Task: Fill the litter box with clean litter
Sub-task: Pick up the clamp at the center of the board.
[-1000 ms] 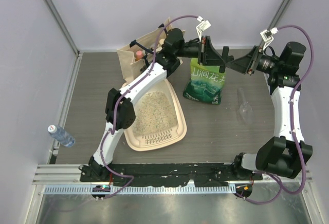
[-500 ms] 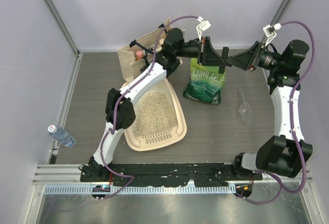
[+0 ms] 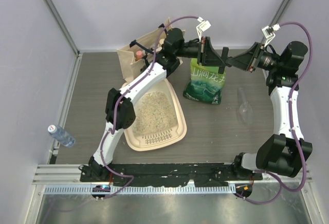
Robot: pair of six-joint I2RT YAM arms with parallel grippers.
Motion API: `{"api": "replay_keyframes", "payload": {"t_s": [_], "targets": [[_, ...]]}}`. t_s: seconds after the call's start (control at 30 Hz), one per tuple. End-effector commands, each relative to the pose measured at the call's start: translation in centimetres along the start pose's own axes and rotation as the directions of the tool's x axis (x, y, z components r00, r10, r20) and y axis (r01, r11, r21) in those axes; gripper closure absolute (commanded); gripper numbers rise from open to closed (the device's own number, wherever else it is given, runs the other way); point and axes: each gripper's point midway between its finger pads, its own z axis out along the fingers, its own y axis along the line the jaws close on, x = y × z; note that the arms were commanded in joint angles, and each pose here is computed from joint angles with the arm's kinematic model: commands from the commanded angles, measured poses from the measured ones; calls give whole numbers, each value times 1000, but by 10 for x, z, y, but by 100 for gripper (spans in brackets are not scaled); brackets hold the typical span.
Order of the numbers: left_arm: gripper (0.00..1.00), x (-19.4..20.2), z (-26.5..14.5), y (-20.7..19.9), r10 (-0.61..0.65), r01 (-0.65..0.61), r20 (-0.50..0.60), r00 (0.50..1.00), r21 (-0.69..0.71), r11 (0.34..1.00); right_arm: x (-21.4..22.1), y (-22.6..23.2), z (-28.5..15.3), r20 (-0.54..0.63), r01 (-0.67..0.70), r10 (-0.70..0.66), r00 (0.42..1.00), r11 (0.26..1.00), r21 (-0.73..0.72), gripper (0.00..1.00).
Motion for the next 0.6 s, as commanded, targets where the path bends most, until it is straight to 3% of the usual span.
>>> {"api": "replay_keyframes", "payload": {"t_s": [0.0,0.1,0.13,0.2,0.23,0.27,0.33,0.37,0.4,0.57], "targets": [[100,-12,0,-14,45,-45,9,999,28,999,1,6,0,-12,36,-36,999,999,-26,60],[100,-12,1,-14,45,-45,9,999,27,999,2,5,1,-16,37,-38,999,999,-30,71],[100,-13,0,-15,47,-47,8,999,29,998,1,3,1,-11,39,-39,999,999,-25,97],[98,-12,1,-14,43,-43,5,999,27,999,-1,0,1,0,36,-36,999,999,-12,99],[87,-11,1,-13,40,-41,6,999,22,999,-5,1,2,8,46,-46,999,999,-6,99],[52,-12,0,-14,42,-42,8,999,19,999,-7,1,2,13,54,-54,998,999,-2,99],[30,-12,-2,-9,40,-40,14,999,6,999,-11,-1,2,17,40,-41,999,999,6,99],[12,-13,-4,-9,46,-46,14,999,6,999,-14,-2,0,21,42,-42,999,999,11,99],[1,-15,-7,-9,54,-54,17,998,2,999,-15,-4,-1,24,34,-35,999,999,16,99],[0,-29,-29,-2,162,-161,26,987,-29,987,-29,-18,-21,68,33,-39,997,996,80,99]]}}
